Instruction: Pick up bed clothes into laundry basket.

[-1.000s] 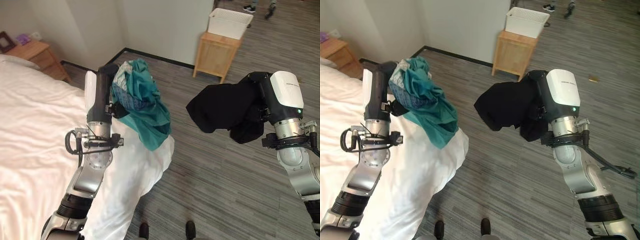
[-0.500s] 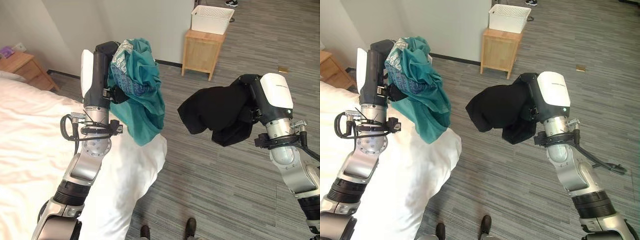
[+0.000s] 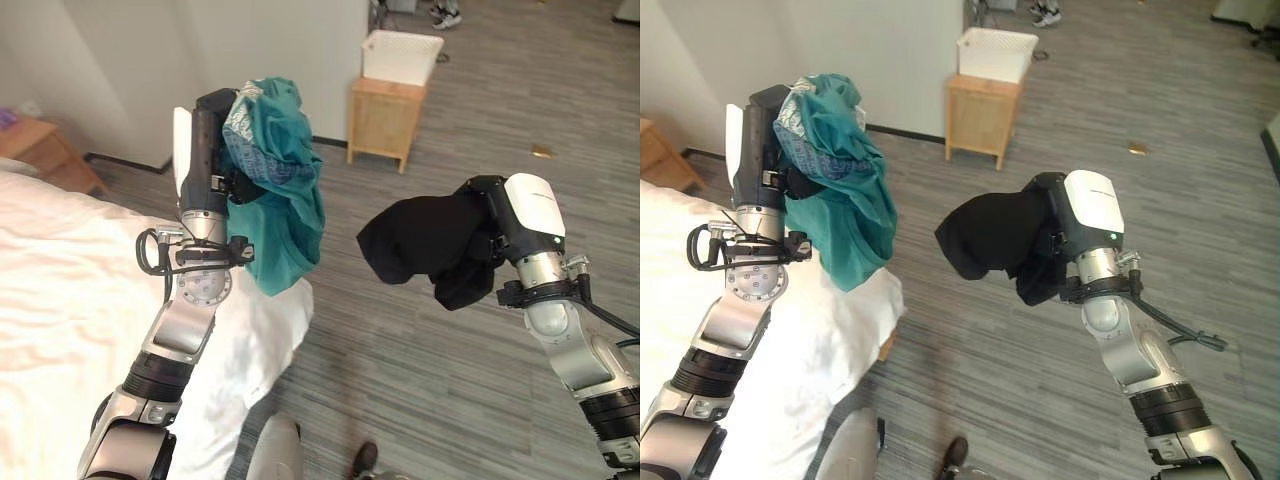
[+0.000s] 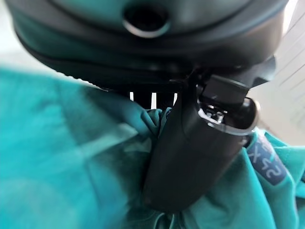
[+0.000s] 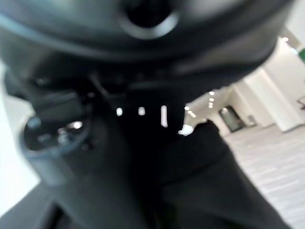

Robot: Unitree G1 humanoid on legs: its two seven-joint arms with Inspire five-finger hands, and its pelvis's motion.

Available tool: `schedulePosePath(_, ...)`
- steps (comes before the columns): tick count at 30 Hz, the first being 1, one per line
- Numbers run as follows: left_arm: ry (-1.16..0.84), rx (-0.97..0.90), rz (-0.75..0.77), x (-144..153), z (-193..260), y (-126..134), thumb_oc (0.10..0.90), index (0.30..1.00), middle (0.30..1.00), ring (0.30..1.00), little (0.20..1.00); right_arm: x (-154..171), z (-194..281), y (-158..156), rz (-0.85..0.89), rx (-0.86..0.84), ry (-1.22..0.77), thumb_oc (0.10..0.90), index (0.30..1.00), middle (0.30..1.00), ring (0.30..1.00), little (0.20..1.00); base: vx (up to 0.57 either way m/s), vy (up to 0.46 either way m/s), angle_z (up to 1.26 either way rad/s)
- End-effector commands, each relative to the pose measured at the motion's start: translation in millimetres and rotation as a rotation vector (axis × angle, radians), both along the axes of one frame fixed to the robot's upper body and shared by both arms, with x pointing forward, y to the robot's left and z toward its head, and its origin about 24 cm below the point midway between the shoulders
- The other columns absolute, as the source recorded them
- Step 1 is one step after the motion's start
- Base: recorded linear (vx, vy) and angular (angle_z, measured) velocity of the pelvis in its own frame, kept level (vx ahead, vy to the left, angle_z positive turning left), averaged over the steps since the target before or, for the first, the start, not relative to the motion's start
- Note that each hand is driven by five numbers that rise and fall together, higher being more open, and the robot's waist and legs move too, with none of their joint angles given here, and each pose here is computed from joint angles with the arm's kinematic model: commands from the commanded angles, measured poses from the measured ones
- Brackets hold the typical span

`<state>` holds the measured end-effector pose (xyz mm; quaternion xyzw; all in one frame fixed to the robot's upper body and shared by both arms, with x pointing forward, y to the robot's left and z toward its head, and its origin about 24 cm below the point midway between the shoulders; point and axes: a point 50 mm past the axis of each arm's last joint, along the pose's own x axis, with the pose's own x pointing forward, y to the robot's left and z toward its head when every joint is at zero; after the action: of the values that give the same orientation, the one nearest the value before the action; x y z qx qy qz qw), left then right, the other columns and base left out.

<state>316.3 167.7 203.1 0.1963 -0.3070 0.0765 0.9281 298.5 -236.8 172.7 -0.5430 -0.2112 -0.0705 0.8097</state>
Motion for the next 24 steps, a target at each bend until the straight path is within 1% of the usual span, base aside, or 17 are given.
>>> schedulePosePath(1,-0.237,-0.014,-0.079,-9,50,-16,0.400,0.300,0.300,0.300,0.300,-10,78,18,0.110,-0.056,-0.330,0.400,0.300,0.300,0.300,0.300,0.51,0.054,-0.66)
schedulePosePath(7,-0.231,0.006,-0.076,-9,49,-14,0.400,0.300,0.300,0.300,0.300,2,86,34,0.149,-0.086,-0.343,0.400,0.300,0.300,0.300,0.300,0.38,0.024,-0.75)
schedulePosePath(11,-0.225,0.031,-0.059,-7,51,-10,0.400,0.300,0.300,0.300,0.300,6,76,37,0.157,-0.077,-0.305,0.400,0.300,0.300,0.300,0.300,0.29,0.031,-0.60)
schedulePosePath(12,-0.217,0.025,-0.040,-4,53,-6,0.400,0.300,0.300,0.300,0.300,9,71,39,0.159,-0.083,-0.269,0.400,0.300,0.300,0.300,0.300,0.26,0.059,-0.59)
schedulePosePath(15,-0.211,0.030,-0.007,0,54,-2,0.400,0.300,0.300,0.300,0.300,10,71,41,0.173,-0.097,-0.246,0.400,0.300,0.300,0.300,0.300,0.30,0.056,-0.40)
schedulePosePath(21,-0.260,0.084,0.040,0,64,2,0.400,0.300,0.300,0.300,0.300,8,74,37,0.190,-0.054,-0.242,0.400,0.300,0.300,0.300,0.300,0.24,-0.015,0.18)
schedulePosePath(23,-0.275,0.121,0.049,-2,64,1,0.400,0.300,0.300,0.300,0.300,2,70,24,0.149,-0.044,-0.246,0.400,0.300,0.300,0.300,0.300,0.34,-0.214,0.91)
schedulePosePath(24,-0.274,0.122,0.047,-2,64,1,0.400,0.300,0.300,0.300,0.300,2,70,24,0.147,-0.044,-0.246,0.400,0.300,0.300,0.300,0.300,0.37,-0.295,1.23)
